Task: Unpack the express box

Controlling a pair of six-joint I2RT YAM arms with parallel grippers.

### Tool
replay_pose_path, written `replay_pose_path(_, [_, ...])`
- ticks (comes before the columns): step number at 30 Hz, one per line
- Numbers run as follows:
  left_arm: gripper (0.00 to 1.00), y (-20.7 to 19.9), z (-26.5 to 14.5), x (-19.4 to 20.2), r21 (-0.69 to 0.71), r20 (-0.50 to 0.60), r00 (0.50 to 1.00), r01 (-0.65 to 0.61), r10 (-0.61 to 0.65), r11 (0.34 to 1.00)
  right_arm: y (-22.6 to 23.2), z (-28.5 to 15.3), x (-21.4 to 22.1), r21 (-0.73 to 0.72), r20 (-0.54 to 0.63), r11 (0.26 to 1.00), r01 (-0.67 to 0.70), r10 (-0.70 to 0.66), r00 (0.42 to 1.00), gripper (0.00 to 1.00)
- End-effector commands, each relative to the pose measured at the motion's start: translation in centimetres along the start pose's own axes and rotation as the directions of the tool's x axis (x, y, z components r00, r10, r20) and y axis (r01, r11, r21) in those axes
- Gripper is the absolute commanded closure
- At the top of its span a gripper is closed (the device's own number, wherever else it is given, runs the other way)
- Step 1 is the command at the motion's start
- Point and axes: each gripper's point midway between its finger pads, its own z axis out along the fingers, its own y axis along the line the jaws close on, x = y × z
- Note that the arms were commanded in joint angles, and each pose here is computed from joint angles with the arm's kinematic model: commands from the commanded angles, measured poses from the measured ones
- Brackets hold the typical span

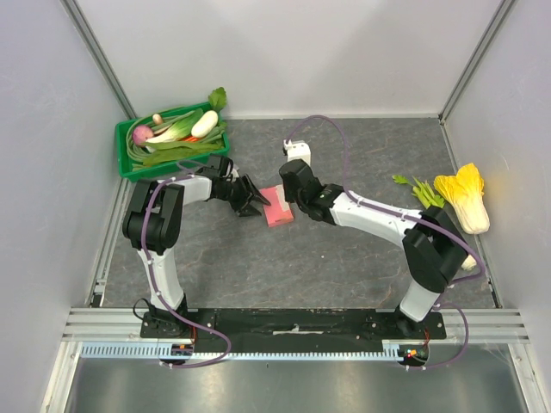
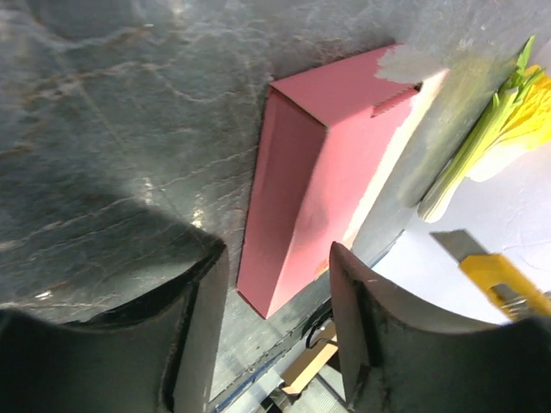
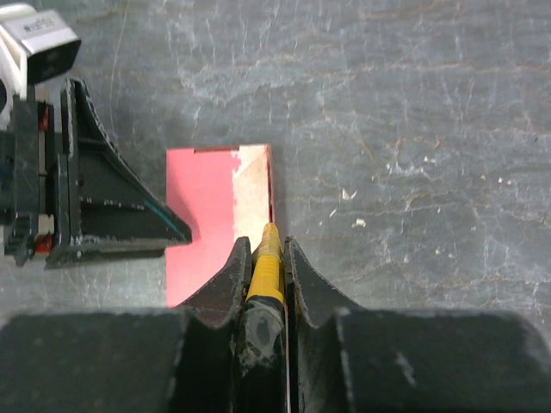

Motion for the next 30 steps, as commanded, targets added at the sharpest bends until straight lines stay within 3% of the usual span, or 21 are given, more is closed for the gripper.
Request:
replay_pose_path(1, [0.34,3.3,0.9,-0.1,-0.107,0.003,0.998,-0.059,0.059,0.992,0.5,1.3,-3.9,-0.019,0.111,0.999,-0.045,0.047,0.993,1.0])
replay_pose_path(4, [0.25,1.7,1.1,0.1,-0.036,-0.014,0.996,-0.093,0.093,0.995,0.4,2.2,-3.8,-0.022,0.109,0.999,-0.048,0.05,0.993,1.0])
replay_pose_path(9, [0.23,1.2,1.7,-0.3,-0.045,-0.011,0.995,-0.104,0.104,0.993,0.6,3.1,-3.6,-0.048,0.113,0.998,-0.039,0.044,0.993,1.0])
replay_pose_path(16, [0.24,3.4,1.5,-2.5,-0.237,0.051,0.993,-0.091,0.106,0.967,1.1,4.1,-3.1,-0.067,0.12,0.998,-0.014,0.022,0.993,1.0])
replay_pose_path(24, [0.35,5.2,2.0,-2.5,-0.313,0.034,0.996,-0.068,0.083,0.947,1.0,4.9,-2.7,-0.063,0.136,0.998,0.011,-0.002,0.991,1.0])
replay_pose_path(30, [0.55,7.0,1.6,-2.3,-0.399,0.026,0.996,-0.069,0.086,0.914,0.7,5.3,-2.9,-0.038,0.154,0.999,0.021,-0.015,0.988,1.0])
